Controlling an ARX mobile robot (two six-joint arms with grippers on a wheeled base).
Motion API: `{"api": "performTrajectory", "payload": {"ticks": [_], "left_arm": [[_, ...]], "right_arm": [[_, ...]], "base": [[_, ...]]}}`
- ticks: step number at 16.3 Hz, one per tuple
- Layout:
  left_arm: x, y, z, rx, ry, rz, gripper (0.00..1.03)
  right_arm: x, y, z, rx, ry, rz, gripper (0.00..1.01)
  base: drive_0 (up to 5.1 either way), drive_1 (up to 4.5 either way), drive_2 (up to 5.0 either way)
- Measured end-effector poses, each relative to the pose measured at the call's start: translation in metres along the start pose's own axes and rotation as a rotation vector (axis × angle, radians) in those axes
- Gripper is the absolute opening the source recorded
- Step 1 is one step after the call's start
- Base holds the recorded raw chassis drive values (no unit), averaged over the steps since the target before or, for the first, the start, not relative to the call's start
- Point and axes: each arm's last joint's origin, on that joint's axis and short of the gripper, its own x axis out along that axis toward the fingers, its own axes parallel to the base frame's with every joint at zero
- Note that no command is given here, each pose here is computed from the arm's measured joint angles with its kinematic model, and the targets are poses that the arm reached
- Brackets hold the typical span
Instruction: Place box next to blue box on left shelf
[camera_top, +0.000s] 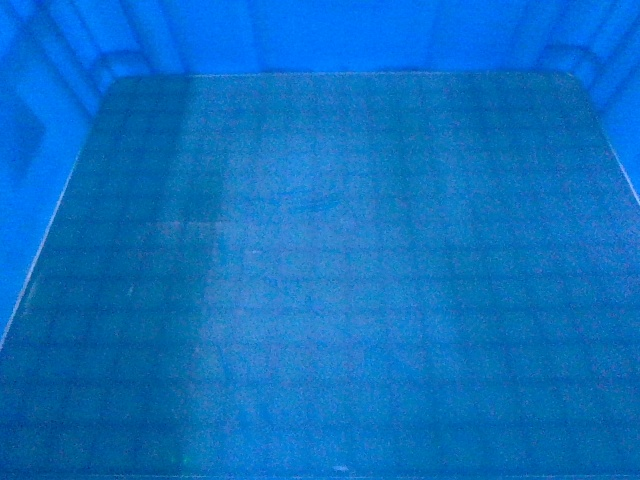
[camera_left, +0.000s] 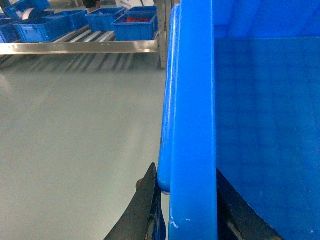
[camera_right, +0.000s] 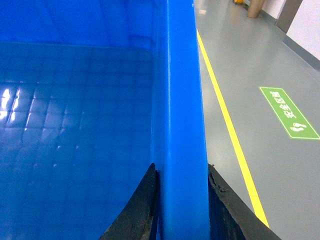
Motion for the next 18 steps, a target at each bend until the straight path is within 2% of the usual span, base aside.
{"api": "performTrajectory", "payload": {"ticks": [18], "left_arm": [[0.0002, -0.0001, -0.0002, 0.0, 0.002, -0.001, 0.17]], "right_arm": [[0.0, 0.0, 0.0002, -0.002, -0.002, 0.0, 0.2]], "base": [[0.0, 4.31, -4.4]]}}
